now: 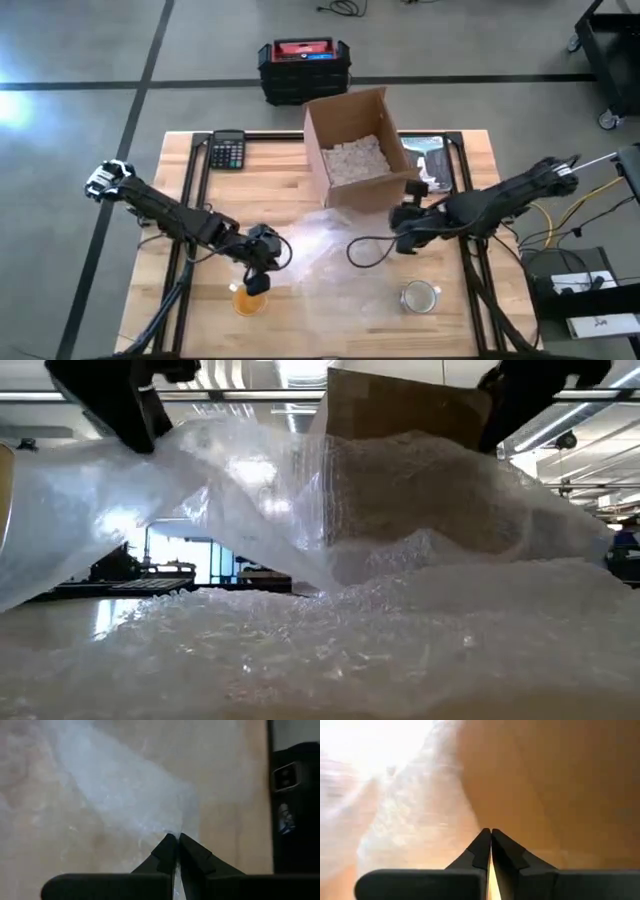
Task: Wrap mug
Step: Wrap the white cup in bubble wrap
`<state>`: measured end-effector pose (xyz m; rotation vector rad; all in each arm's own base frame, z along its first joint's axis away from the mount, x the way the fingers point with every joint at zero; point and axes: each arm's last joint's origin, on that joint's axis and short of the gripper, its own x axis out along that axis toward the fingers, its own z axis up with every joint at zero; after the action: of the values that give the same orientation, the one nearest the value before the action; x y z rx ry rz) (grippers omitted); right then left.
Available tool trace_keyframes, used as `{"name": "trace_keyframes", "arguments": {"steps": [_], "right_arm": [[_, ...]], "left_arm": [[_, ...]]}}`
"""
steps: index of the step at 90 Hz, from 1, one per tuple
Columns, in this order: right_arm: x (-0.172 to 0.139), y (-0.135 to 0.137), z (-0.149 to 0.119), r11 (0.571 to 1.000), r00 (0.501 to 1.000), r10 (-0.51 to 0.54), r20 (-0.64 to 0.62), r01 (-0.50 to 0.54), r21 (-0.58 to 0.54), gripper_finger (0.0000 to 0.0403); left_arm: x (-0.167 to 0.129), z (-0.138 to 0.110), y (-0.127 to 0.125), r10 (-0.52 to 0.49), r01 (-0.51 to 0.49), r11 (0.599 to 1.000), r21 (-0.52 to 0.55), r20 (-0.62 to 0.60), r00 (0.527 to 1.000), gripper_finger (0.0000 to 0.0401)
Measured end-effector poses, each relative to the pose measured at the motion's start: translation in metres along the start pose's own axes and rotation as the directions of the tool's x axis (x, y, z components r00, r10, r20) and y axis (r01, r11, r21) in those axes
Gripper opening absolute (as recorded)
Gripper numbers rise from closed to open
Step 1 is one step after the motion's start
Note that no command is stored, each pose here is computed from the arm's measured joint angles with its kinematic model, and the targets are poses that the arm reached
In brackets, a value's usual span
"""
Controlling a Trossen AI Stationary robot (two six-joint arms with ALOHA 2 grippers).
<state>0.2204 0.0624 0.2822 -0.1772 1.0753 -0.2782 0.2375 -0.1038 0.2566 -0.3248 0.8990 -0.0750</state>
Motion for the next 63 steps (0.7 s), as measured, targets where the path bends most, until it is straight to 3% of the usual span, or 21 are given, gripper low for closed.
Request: {"name": "trace_keyframes", "arguments": {"steps": [11,26,43,63], "right_arm": [[-0.006,0.003,0.004,0.982,0.981,0.183,0.056,-0.185,0.034,0.0],[0.008,0.024,0.008,0.909,0.902,0.415,0.114,-0.415,-0.025,0.0],[0.037,0.048,0.008,0.869,0.864,0.496,0.092,-0.493,-0.054,0.0022],[0.063,0.077,0.008,0.846,0.849,0.528,0.01,-0.525,-0.093,0.0113]], "left_arm": [[-0.01,0.007,-0.004,-0.025,0.024,0.999,0.021,0.041,0.999,0.0],[-0.012,0.008,-0.004,-0.023,0.022,0.999,0.026,0.05,0.998,0.0],[-0.008,0.004,-0.001,-0.01,0.01,1.0,0.012,0.032,0.999,0.0],[-0.007,0.003,0.0,-0.006,0.005,1.0,0.011,0.03,1.0,0.0]]}}
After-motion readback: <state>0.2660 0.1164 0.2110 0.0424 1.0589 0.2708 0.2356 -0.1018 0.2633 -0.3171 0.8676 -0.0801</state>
